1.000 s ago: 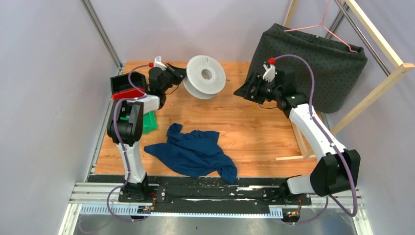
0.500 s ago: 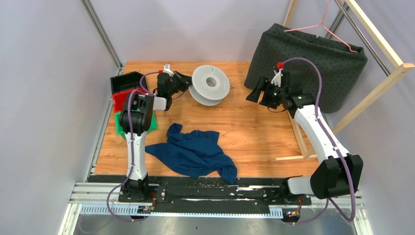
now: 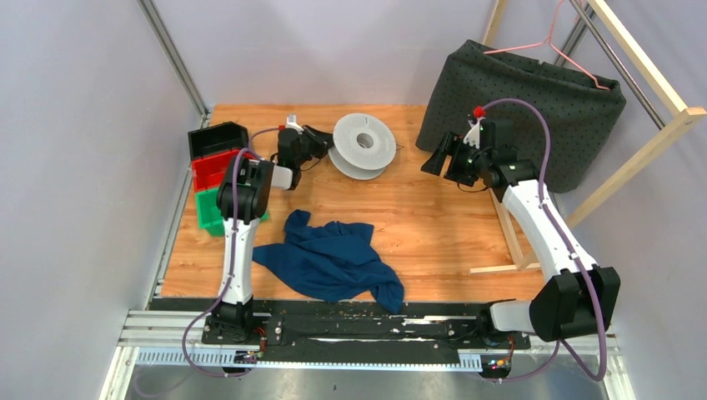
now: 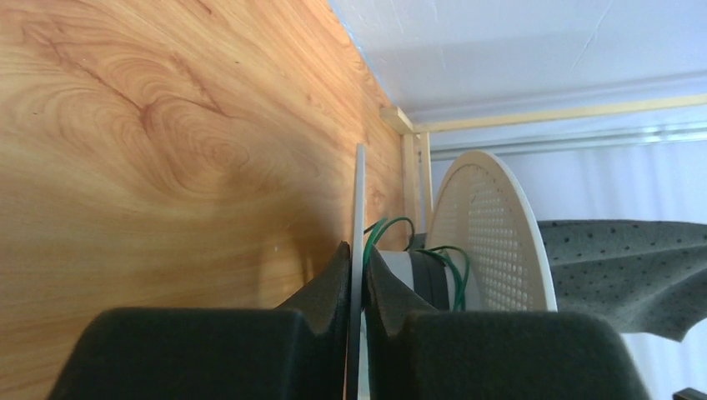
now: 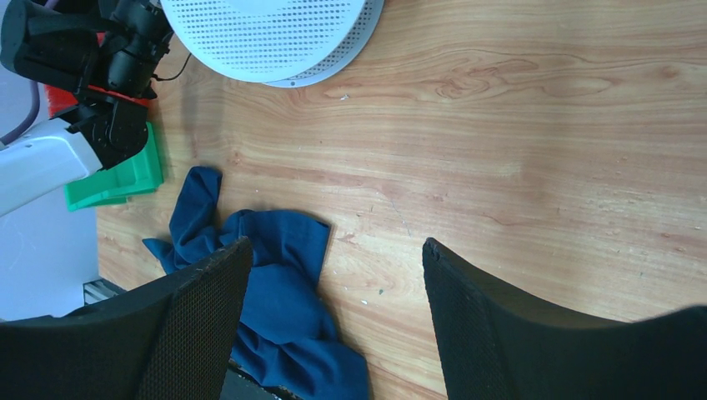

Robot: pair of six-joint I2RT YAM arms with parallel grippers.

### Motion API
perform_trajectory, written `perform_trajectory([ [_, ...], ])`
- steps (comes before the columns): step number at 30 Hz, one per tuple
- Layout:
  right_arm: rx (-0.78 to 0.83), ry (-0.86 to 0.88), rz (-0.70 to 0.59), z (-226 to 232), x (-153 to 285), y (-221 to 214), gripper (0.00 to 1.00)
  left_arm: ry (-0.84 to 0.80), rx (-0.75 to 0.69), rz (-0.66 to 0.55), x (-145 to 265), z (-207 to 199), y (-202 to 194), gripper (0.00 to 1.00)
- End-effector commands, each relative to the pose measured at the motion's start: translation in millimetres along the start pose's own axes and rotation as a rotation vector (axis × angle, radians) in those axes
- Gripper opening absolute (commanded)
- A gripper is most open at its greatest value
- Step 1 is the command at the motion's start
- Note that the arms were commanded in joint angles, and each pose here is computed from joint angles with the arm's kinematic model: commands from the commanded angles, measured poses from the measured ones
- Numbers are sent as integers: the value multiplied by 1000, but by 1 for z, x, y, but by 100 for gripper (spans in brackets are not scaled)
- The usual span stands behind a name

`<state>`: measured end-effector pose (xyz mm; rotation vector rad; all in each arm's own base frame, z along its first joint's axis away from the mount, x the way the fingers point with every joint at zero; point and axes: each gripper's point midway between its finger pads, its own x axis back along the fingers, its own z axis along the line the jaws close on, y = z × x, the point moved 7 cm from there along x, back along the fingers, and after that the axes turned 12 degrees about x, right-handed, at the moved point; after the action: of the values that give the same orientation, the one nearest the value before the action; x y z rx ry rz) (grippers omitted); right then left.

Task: Wrap the cables

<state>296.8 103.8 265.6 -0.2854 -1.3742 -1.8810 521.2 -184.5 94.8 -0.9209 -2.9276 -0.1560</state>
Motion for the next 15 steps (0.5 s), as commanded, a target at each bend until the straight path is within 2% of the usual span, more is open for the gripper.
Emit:
perform_trajectory([
  [1,-6,-26,-16,-2,10,3,77,-76,-15,-16,-10,-20,1,14],
  [4,-5,-28,-23,-2,12,4,77,-39,-45,-26,-10,-18,3,23],
  [8,-6,-29,-23,-2,12,3,78,-20,-55,-20,-10,-16,3,28],
  [15,-10,-25,-22,-1,12,4,78,31,-92,-23,-5,-11,3,44],
])
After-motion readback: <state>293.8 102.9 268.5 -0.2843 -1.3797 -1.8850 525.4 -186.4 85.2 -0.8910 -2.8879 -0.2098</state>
